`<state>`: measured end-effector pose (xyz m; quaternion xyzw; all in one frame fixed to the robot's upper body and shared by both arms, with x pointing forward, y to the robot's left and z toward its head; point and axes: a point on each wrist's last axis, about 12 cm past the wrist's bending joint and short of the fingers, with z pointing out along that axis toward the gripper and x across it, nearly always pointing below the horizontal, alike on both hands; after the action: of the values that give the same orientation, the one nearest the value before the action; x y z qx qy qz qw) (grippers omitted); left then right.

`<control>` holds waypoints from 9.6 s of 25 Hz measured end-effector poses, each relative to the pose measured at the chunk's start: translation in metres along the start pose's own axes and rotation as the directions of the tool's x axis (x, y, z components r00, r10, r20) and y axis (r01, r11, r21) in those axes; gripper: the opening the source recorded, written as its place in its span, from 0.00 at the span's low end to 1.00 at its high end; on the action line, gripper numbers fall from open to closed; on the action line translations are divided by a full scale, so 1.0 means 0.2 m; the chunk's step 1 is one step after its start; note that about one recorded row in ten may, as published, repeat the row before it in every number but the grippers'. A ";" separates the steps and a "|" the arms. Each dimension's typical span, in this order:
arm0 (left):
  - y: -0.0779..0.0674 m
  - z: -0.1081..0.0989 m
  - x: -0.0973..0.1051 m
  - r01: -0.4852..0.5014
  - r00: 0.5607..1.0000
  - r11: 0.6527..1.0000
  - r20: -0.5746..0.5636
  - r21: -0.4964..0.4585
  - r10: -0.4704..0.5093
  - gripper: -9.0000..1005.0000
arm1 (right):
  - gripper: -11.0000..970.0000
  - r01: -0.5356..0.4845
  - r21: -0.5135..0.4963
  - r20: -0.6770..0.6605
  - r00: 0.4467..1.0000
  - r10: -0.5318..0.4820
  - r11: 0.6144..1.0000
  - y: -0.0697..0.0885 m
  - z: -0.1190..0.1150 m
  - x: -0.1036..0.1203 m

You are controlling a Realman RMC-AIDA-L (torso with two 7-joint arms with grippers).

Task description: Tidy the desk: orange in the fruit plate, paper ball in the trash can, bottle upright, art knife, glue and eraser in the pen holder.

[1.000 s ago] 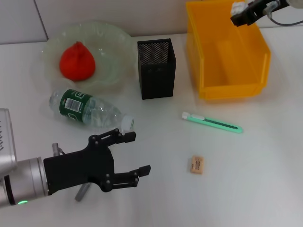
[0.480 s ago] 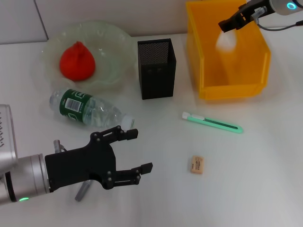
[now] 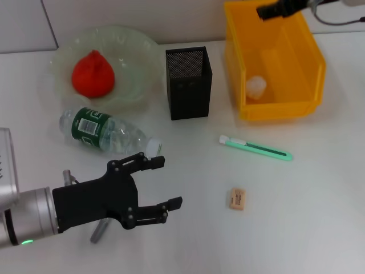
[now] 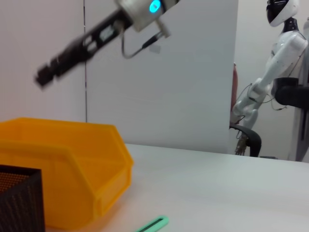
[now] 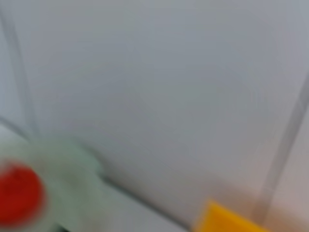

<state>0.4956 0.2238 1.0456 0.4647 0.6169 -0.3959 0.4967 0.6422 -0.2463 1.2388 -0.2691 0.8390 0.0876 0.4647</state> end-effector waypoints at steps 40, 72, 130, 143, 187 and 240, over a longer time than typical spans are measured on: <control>0.31 0.28 -0.38 -0.649 0.528 0.699 -0.484 0.300 0.697 0.80 | 0.78 -0.039 -0.325 0.555 0.801 0.223 0.945 0.48 -0.43 1.54; 0.27 0.43 -0.33 -0.671 0.370 0.660 -0.618 0.339 0.694 0.65 | 0.79 -0.088 -0.380 0.526 0.799 0.293 0.921 0.49 -0.43 1.54; 0.38 -0.24 -0.56 -0.036 0.979 0.954 -0.200 -0.297 -0.025 0.44 | 0.78 -0.057 -0.427 0.553 0.773 0.311 0.902 0.47 -0.40 1.46; 0.39 -0.27 -0.50 0.052 0.986 0.938 -0.130 -0.342 -0.102 0.44 | 0.78 -0.047 -0.433 0.556 0.772 0.308 0.900 0.47 -0.38 1.45; 0.36 -0.22 -0.51 0.003 1.000 0.957 -0.020 -0.290 -0.010 0.77 | 0.78 -0.031 -0.440 0.554 0.777 0.299 0.897 0.46 -0.38 1.44; -0.20 -0.19 0.14 0.006 0.988 0.997 0.154 -0.082 0.006 0.81 | 0.78 0.196 -0.448 -0.564 0.695 -0.446 0.872 0.44 0.04 0.00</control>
<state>0.4455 0.2541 1.0262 0.4118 0.5923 -0.4051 0.5616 0.6012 -0.1691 1.2242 -0.5062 0.8555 0.0537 0.0947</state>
